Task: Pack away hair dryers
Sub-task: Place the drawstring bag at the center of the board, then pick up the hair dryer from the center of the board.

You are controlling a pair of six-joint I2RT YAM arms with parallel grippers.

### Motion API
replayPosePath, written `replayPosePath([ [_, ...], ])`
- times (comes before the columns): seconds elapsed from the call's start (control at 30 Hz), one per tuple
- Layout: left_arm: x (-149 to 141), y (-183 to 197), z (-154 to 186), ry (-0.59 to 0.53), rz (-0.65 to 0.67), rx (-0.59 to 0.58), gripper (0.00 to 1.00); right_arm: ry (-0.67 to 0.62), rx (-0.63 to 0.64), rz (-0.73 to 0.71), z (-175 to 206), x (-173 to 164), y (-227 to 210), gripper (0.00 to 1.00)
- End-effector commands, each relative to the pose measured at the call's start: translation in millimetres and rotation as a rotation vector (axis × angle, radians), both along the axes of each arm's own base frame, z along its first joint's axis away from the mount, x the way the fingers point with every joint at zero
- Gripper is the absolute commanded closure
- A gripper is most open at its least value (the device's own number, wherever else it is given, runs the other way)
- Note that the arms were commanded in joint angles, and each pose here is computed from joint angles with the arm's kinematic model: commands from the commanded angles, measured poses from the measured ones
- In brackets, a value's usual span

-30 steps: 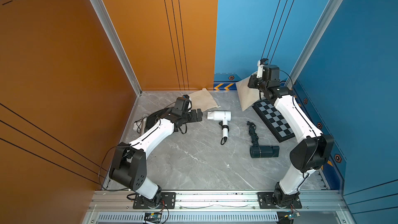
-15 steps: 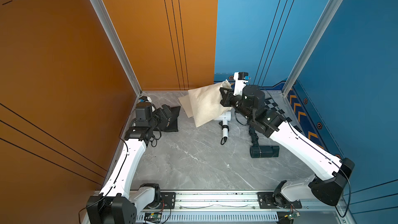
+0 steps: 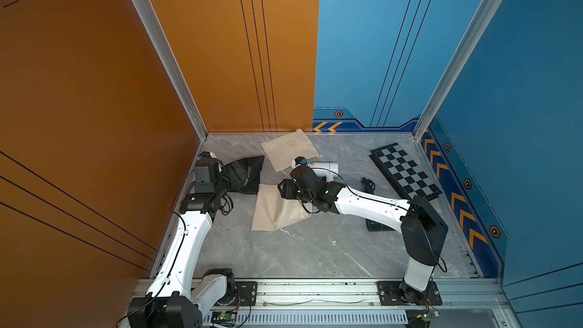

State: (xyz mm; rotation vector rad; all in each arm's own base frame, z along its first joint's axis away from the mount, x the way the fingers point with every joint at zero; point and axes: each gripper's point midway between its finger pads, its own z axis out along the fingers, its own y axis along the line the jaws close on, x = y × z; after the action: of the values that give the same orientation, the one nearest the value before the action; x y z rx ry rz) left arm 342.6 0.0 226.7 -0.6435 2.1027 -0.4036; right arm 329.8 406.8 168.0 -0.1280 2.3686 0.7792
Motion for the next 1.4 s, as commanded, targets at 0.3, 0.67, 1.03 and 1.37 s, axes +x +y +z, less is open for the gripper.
replayPosePath([
  [0.3,39.9,-85.9,5.6,0.029,-0.298,0.217,0.01,-0.003,-0.293,-0.141,17.6,21.9,-189.5,0.17],
  [0.67,79.9,-182.8,-5.5,0.086,-0.671,0.297,0.00,0.163,-0.401,-0.088,-52.5,34.4,-206.5,0.14],
  [1.03,101.1,-223.7,-25.6,0.100,-0.880,0.273,0.02,0.245,-0.435,0.016,-103.4,39.3,-180.2,0.14],
  [1.37,111.9,-231.6,-37.4,0.103,-0.943,0.228,0.02,0.242,-0.466,0.049,-126.3,56.5,-167.2,0.14],
])
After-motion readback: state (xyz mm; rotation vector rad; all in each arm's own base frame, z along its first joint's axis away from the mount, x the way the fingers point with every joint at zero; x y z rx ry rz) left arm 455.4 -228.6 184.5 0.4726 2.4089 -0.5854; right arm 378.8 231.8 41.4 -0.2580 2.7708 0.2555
